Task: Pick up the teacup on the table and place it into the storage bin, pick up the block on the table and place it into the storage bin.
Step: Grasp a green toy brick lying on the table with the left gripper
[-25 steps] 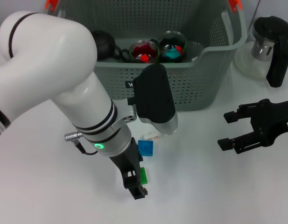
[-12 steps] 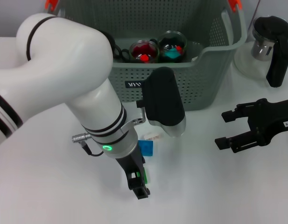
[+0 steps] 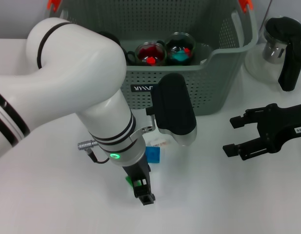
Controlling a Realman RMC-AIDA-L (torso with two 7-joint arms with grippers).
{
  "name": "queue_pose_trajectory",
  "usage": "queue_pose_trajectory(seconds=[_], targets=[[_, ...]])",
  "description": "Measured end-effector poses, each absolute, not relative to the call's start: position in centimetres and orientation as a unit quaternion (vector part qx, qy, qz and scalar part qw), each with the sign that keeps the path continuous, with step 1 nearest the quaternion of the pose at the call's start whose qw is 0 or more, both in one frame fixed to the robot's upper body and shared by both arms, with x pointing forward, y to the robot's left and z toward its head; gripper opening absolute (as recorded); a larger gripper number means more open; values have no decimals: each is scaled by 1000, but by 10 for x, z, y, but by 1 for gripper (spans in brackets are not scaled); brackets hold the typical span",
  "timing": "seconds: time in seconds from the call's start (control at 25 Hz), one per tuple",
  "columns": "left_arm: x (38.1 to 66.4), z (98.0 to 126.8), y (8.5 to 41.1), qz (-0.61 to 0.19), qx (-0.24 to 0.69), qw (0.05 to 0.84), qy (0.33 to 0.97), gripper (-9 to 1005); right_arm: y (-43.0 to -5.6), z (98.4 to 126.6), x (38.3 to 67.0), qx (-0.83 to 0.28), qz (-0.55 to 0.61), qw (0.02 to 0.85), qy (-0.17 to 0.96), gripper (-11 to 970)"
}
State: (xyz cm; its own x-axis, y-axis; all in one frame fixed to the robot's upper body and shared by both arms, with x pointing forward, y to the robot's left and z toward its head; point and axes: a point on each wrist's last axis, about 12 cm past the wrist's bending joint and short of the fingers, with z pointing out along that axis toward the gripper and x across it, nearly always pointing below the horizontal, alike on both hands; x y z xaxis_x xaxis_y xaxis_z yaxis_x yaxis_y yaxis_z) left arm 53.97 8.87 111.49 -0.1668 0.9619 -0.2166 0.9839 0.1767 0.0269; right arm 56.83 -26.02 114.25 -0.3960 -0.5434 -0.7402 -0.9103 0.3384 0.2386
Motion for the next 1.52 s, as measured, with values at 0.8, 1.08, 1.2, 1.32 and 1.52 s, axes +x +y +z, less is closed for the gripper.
queue_pose_trajectory(seconds=[0.8,1.08,1.2,1.32,1.52], targets=[[545,1119,102,-36,625,78,776,689,-261,1141,568,-472,327,281,769,925],[544,1116,106,-36,618,72,782,689,-258,1141,570,-473,328,282,767,924],[544,1114,107,-38,615,71,785,672,-257,1141,570,-473,327,283,767,924],[544,1112,107,-39,612,69,787,646,-256,1141,570,-474,329,283,766,924],[544,1111,108,-38,610,67,789,602,-255,1140,569,-476,329,284,764,924]])
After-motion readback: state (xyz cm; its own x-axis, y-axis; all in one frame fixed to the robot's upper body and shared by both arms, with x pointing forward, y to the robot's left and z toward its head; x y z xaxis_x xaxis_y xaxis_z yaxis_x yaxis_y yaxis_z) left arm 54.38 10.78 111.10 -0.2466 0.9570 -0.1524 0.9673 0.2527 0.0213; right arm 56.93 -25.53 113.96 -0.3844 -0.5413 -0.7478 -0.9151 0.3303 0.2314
